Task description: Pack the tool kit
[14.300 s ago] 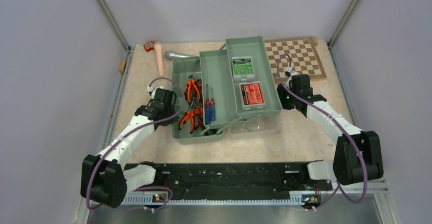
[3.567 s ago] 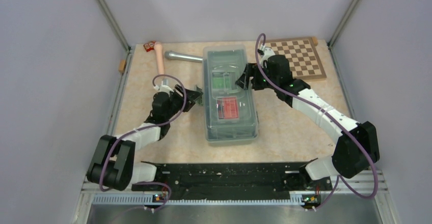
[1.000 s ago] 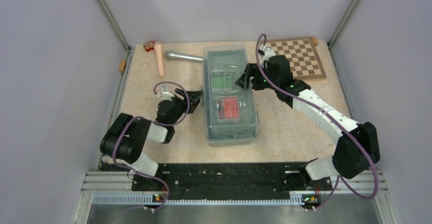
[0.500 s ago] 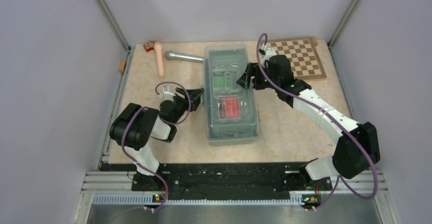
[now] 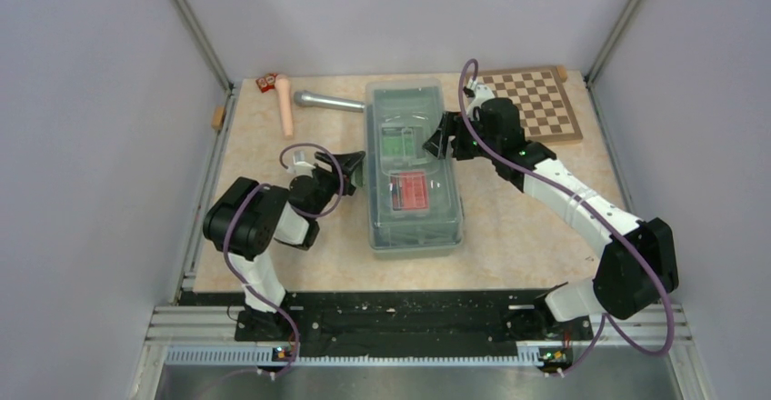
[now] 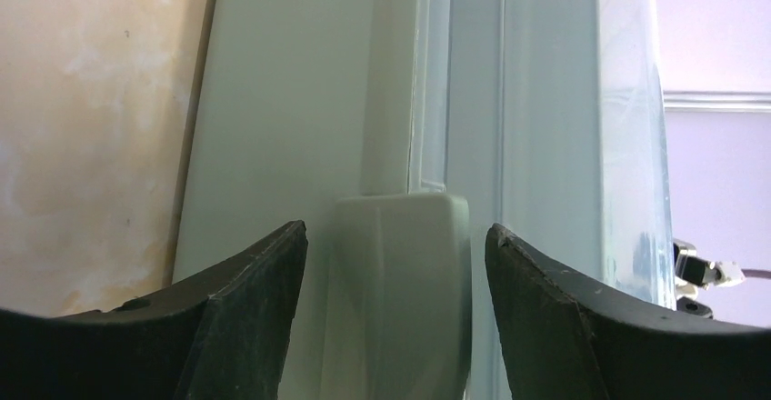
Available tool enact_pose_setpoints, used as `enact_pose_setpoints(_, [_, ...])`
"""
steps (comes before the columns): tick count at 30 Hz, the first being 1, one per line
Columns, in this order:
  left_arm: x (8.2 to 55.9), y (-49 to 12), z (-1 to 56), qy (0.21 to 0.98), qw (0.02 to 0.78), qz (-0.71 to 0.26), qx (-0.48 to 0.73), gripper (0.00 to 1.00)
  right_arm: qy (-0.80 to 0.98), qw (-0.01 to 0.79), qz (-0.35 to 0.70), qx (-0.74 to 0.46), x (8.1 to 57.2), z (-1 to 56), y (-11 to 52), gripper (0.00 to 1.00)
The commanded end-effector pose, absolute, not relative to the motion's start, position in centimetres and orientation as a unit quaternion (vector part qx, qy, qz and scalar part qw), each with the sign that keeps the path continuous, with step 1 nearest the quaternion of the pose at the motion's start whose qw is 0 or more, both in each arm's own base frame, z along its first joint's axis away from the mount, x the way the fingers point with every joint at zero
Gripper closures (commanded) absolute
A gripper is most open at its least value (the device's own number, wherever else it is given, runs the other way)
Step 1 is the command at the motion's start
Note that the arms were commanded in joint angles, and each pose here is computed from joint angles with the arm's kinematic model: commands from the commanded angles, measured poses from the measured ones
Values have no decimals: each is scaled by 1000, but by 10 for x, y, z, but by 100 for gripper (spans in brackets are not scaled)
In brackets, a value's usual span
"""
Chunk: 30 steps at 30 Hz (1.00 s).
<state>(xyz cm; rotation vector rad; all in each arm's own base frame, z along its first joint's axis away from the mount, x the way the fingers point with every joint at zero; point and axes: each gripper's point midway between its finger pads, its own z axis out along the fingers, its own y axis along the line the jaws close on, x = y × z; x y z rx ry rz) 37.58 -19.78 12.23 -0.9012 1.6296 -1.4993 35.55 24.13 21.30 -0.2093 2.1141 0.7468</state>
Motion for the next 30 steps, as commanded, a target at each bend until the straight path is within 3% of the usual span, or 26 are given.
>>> enact_pose_setpoints(1, [314,-281,128,688,255,-653,-187,25,860,376,321,-128,335,183,259,31])
enact_pose_setpoints(15, [309,-275,157,675,281,-655,-189,55,859,377,321,-129,334,181,258,32])
enact_pose_setpoints(20, [309,-271,163,698,297,-625,-182,53,859,379,320,-130,334,182,257,32])
enact_pose_setpoints(30, [307,-269,176,721,308,-597,-166,29,857,380,321,-132,333,183,258,32])
